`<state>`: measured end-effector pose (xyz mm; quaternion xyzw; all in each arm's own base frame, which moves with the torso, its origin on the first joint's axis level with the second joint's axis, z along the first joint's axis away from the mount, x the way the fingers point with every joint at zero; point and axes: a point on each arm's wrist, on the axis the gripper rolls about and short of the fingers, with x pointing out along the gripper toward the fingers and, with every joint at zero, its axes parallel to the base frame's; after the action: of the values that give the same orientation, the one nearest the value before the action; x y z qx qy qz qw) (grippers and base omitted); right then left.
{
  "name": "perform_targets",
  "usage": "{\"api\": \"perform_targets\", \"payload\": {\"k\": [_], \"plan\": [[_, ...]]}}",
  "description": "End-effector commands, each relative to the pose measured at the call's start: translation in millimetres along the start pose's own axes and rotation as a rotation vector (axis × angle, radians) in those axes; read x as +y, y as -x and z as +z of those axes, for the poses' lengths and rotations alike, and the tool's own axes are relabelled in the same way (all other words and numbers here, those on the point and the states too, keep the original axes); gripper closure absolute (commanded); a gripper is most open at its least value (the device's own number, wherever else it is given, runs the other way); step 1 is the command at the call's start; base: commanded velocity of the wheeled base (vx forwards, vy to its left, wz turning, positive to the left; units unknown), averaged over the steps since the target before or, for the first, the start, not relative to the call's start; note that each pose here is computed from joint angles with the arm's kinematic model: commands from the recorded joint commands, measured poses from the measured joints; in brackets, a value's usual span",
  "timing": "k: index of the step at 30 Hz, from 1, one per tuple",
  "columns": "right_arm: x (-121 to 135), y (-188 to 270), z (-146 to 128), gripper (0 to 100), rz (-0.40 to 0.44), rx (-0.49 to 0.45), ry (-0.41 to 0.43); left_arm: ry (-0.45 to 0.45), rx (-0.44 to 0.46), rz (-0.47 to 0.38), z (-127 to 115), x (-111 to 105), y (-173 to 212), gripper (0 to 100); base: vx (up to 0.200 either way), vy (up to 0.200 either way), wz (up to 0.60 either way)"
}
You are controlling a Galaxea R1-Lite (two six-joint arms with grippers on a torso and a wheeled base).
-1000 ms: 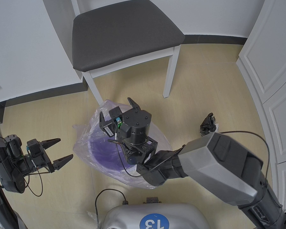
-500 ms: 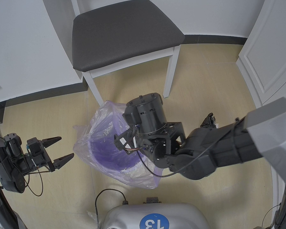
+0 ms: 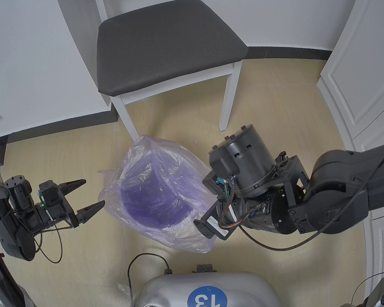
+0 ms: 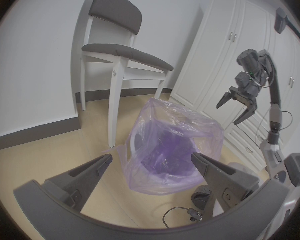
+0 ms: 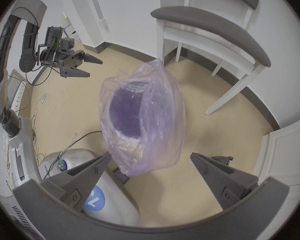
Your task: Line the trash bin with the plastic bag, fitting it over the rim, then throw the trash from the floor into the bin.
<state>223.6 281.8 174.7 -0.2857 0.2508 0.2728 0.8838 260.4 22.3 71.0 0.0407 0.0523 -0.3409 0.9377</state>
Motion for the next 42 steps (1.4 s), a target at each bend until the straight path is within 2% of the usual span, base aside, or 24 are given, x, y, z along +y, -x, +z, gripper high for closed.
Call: {"api": "perform_targets", "payload": {"k": [1, 10, 20, 25, 31, 38, 42], "plan": [[2, -27, 1, 0, -0.133, -0.341, -0.006, 0.048, -0.042, 0.172, 26, -37, -38, 0, 0.000, 0.000, 0.00], [8, -49, 5, 0, -0.191, -0.378, 0.043, 0.050, -0.027, 0.191, 23, -48, -50, 0, 0.000, 0.000, 0.00], [5, -84, -4, 0, -0.238, -0.312, 0.046, 0.055, 0.007, 0.263, 10, -48, -73, 0, 0.000, 0.000, 0.00], [3, -89, -4, 0, -0.245, -0.306, 0.042, 0.050, 0.024, 0.351, 3, -43, -83, 0, 0.000, 0.000, 0.00], [2, -90, -3, 0, -0.249, -0.307, 0.042, 0.048, 0.012, 0.369, 4, -38, -87, 0, 0.000, 0.000, 0.00], [-15, -106, -5, 0, -0.291, -0.289, 0.020, 0.050, 0.001, 0.454, 0, -26, -97, 0, 0.000, 0.000, 0.00], [-23, -114, -8, 0, -0.307, -0.278, 0.011, 0.051, -0.013, 0.463, 1, -23, -100, 0, 0.000, 0.000, 0.00]]}}
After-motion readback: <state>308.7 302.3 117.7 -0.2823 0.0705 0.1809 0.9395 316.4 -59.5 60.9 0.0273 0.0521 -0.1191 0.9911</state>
